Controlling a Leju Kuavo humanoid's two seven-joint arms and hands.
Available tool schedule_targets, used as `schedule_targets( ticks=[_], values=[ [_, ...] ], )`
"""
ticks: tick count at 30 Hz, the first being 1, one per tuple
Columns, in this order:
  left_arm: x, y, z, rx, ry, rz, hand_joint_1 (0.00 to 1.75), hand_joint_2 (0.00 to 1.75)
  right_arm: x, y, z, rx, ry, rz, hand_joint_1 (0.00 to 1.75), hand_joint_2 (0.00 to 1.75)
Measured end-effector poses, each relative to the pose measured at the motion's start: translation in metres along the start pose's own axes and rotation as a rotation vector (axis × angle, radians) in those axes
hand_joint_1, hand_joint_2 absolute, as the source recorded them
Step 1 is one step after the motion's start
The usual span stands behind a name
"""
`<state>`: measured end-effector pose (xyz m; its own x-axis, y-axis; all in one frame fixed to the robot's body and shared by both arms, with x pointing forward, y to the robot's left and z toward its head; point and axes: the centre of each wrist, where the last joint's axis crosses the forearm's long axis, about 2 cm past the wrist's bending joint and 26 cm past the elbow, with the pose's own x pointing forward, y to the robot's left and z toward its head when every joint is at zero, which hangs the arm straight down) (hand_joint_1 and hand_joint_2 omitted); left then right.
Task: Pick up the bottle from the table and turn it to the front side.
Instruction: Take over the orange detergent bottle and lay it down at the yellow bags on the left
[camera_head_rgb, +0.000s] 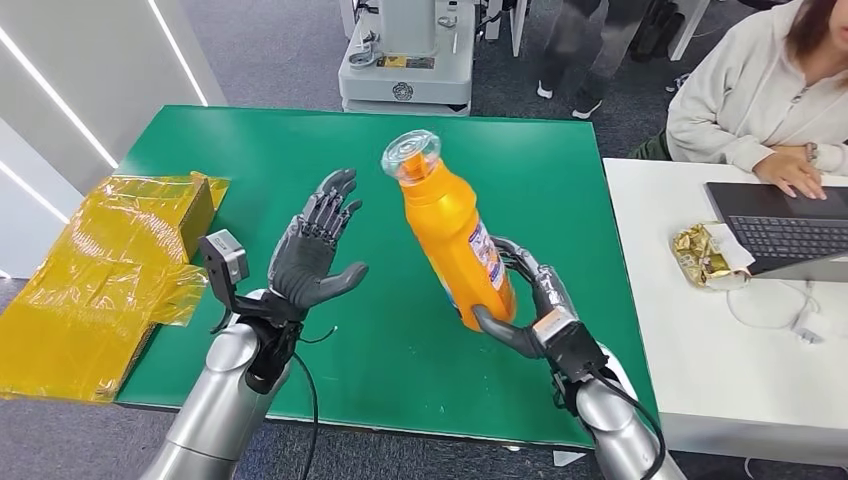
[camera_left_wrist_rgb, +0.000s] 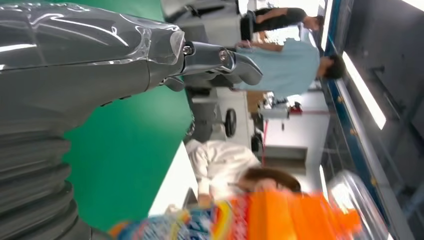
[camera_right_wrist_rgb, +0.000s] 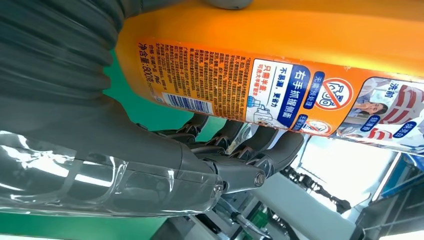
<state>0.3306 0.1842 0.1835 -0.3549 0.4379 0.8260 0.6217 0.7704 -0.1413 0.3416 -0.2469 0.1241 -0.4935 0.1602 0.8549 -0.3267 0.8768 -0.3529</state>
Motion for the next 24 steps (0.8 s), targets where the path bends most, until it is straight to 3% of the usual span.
schedule_targets(
  ticks=[9, 24],
  values=[
    [0.016, 0.005, -0.020, -0.080, 0.036, 0.152, 0.00, 1.75, -0.010, 0.000, -0.037, 0.064, 0.039, 0.027, 1.75, 1.75],
    [0.023, 0.011, -0.046, -0.163, 0.089, 0.279, 0.00, 1.75, -0.005, 0.013, -0.068, 0.119, 0.045, 0.038, 1.75, 1.75]
  ],
)
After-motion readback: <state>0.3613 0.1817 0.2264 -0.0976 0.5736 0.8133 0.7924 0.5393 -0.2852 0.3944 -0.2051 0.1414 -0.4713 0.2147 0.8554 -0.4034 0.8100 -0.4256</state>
